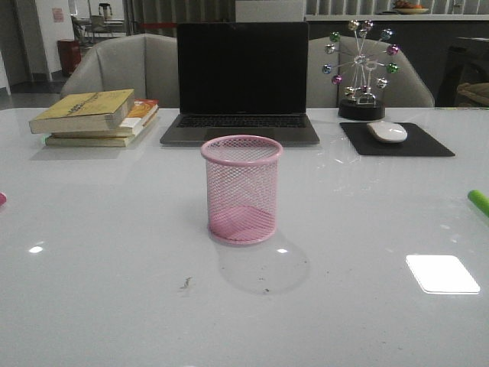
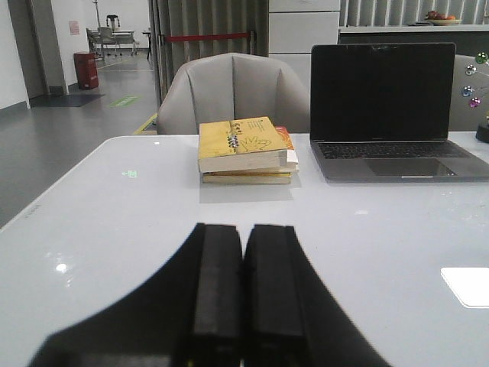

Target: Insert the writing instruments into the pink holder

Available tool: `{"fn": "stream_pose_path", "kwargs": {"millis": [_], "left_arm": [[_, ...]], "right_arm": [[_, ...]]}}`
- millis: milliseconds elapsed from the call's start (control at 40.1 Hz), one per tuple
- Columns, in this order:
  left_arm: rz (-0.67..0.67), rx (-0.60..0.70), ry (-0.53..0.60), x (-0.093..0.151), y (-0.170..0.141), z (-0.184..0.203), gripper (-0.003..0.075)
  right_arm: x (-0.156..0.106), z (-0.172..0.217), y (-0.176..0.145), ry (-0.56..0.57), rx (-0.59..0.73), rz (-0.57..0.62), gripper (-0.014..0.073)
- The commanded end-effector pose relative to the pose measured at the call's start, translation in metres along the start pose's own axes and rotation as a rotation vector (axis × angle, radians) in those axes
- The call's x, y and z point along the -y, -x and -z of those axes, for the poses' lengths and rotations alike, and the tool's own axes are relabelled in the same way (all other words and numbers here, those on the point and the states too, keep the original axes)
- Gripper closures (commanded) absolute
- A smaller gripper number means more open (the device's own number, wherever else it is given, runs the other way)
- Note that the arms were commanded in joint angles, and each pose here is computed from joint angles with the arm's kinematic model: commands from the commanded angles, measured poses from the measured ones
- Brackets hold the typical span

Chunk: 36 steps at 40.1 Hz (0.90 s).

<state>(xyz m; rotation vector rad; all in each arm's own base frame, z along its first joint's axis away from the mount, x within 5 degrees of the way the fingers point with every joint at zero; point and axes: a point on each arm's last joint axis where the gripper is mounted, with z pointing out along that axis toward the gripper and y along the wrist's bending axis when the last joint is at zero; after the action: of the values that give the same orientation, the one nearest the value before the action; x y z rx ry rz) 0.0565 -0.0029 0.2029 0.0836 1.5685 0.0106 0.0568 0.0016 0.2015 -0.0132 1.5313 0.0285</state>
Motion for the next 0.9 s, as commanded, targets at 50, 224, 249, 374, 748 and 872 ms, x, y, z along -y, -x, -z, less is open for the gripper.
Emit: {"fn": "stream_pose_path", "kwargs": {"millis": [50,224,249,374,748,872], "left_arm": [[0.019,0.099,0.015,-0.0013,0.0087,0.0018,0.0628],[0.019,0.099,0.015,-0.0013,0.0087,0.0018,0.0628],[0.019,0.099,0.015,-0.0013,0.0087,0.0018,0.0628],[0.019,0.099,0.015,-0.0013,0.0087,0.0018,0.0628],[0.019,0.099,0.015,-0.0013,0.0087,0.0018,0.0628],[0.019,0.111,0.016,-0.0014,0.0098,0.0020,0.0628]], "right_arm": [[0.0009,0.0028,0.0137,-0.013,0.124,0.007,0.0568],[0.0009,0.0028,0.0137,-0.013,0.124,0.007,0.0568],[0.0009,0.0028,0.0137,-0.013,0.124,0.007,0.0568],[0.0009,0.0028,0.0137,-0.013,0.124,0.007,0.0568],[0.0011,0.0033,0.0167,-0.016,0.157,0.007,0.0568],[0.0012,0.0034,0.0175,-0.016,0.166,0.007,0.0568]]}}
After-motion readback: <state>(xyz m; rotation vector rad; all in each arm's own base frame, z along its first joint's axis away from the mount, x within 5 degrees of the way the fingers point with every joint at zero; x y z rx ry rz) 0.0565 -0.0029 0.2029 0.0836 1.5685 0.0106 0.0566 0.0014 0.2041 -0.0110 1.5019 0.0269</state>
